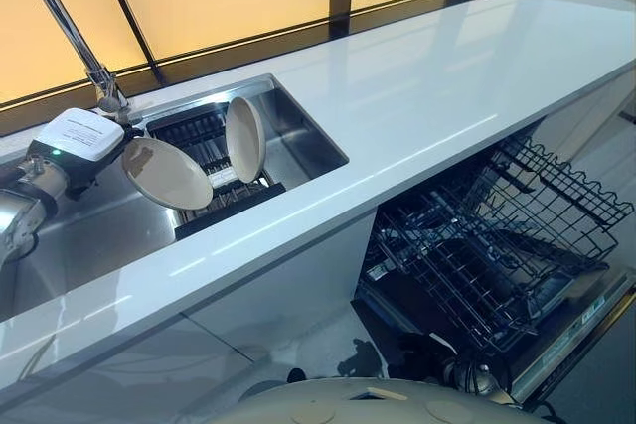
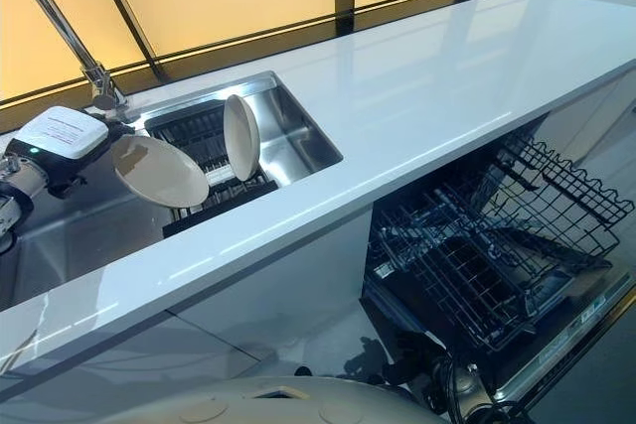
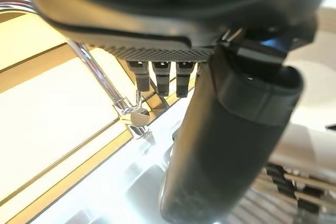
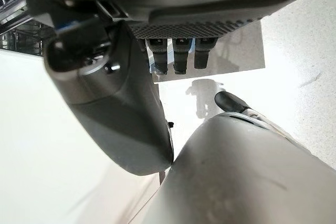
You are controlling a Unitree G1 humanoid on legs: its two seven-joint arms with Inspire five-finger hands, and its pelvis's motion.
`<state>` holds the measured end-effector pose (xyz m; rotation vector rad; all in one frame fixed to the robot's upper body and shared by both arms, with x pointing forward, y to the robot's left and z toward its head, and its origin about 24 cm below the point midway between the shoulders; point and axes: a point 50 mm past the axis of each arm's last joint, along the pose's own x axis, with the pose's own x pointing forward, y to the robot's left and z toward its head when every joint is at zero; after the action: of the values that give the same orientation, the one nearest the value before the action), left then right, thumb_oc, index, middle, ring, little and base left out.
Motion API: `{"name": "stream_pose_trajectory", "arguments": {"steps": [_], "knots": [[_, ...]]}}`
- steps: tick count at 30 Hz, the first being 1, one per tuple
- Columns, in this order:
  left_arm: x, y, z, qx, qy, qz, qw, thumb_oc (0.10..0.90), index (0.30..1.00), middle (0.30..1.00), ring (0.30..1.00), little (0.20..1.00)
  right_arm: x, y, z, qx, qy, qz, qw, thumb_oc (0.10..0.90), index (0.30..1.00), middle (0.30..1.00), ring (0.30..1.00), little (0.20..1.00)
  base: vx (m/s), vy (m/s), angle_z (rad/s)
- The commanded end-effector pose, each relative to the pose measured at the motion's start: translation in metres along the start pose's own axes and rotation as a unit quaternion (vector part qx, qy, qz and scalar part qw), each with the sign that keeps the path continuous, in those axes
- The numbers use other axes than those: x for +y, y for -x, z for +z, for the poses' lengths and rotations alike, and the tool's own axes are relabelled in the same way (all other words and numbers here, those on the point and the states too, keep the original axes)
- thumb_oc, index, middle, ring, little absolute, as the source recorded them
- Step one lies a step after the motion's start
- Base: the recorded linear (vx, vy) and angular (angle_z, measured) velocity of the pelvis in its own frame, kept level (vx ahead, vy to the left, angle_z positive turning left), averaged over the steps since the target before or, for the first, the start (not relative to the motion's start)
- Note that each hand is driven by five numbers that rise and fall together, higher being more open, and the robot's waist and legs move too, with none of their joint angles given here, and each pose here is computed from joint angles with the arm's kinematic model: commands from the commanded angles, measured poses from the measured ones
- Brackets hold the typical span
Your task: Pick up plates and place into dishwasher.
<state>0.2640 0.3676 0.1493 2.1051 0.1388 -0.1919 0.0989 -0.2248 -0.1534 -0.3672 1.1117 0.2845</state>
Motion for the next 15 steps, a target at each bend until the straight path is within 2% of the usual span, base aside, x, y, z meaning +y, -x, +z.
{"name": "stream_pose_trajectory", "arguments": {"steps": [1,15], "knots": [[0.065,0.005,-0.057,0.097,-0.05,0.091,0.99,0.8,0.9,0.9,0.9,0.9,-0.025,0.005,0.001,0.003,0.04,-0.014,0.999,0.8,0.9,0.9,0.9,0.9,0.0,0.0,0.0],[0.064,-0.009,-0.031,0.052,-0.061,0.071,0.994,0.8,0.9,0.9,0.9,0.9,-0.025,0.005,-0.001,0.003,0.044,-0.01,0.999,0.8,0.9,0.9,0.9,0.9,0.0,0.0,0.0]]}}
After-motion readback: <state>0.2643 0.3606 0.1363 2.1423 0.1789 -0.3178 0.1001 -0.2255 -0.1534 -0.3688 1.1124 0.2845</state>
